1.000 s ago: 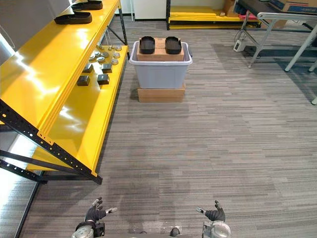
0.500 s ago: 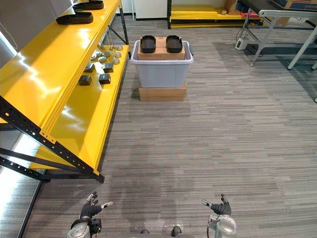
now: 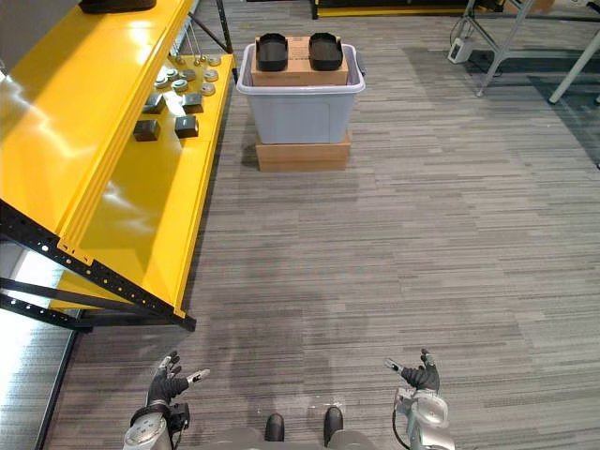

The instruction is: Walk over and take plastic housings, then place them on the shelf

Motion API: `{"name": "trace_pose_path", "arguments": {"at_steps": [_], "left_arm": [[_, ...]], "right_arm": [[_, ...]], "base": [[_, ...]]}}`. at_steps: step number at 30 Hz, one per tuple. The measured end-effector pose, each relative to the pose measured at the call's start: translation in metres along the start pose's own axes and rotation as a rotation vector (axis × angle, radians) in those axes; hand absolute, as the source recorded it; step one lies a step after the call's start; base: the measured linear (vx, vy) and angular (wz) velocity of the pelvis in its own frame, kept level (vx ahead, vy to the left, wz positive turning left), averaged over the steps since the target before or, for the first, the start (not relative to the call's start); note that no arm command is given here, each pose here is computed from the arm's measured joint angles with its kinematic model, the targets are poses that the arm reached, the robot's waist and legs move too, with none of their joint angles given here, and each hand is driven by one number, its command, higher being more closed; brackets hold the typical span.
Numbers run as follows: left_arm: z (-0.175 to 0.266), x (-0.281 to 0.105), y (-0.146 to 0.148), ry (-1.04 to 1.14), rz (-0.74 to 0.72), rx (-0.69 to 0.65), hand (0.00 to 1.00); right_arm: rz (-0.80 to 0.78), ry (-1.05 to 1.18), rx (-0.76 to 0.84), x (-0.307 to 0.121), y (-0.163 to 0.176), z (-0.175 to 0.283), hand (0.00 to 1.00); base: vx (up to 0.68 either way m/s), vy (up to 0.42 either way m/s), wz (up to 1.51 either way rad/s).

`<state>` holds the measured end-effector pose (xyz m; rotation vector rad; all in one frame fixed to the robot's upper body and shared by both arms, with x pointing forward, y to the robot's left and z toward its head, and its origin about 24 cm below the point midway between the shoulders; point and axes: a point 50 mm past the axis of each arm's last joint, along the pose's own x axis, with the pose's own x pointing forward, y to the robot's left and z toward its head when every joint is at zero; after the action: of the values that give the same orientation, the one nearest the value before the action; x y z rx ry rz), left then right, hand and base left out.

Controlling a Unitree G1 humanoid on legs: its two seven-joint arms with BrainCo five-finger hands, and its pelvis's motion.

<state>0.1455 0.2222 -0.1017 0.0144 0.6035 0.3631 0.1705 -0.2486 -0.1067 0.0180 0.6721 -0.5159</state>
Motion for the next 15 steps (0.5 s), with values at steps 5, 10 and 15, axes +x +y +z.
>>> {"name": "trace_pose_path", "arguments": {"at_steps": [5, 10, 15], "left_arm": [[0.012, 0.001, -0.006, -0.049, 0.01, -0.05, 0.0], [0.02, 0.004, -0.006, -0.078, 0.025, -0.054, 0.0], [0.036, 0.011, -0.014, -0.124, 0.005, -0.041, 0.0]], "right_arm": [[-0.005, 0.011, 0.034, -0.002, 0.001, -0.003, 0.0], [0.035, -0.027, 0.047, 0.003, 0.016, 0.013, 0.0], [0.029, -0.082, 0.038, 0.005, 0.017, 0.027, 0.0]], "base": [[0.1, 0.123, 0.06], [0.31, 0.019, 0.19], [0.55, -0.146, 0.36]]}}
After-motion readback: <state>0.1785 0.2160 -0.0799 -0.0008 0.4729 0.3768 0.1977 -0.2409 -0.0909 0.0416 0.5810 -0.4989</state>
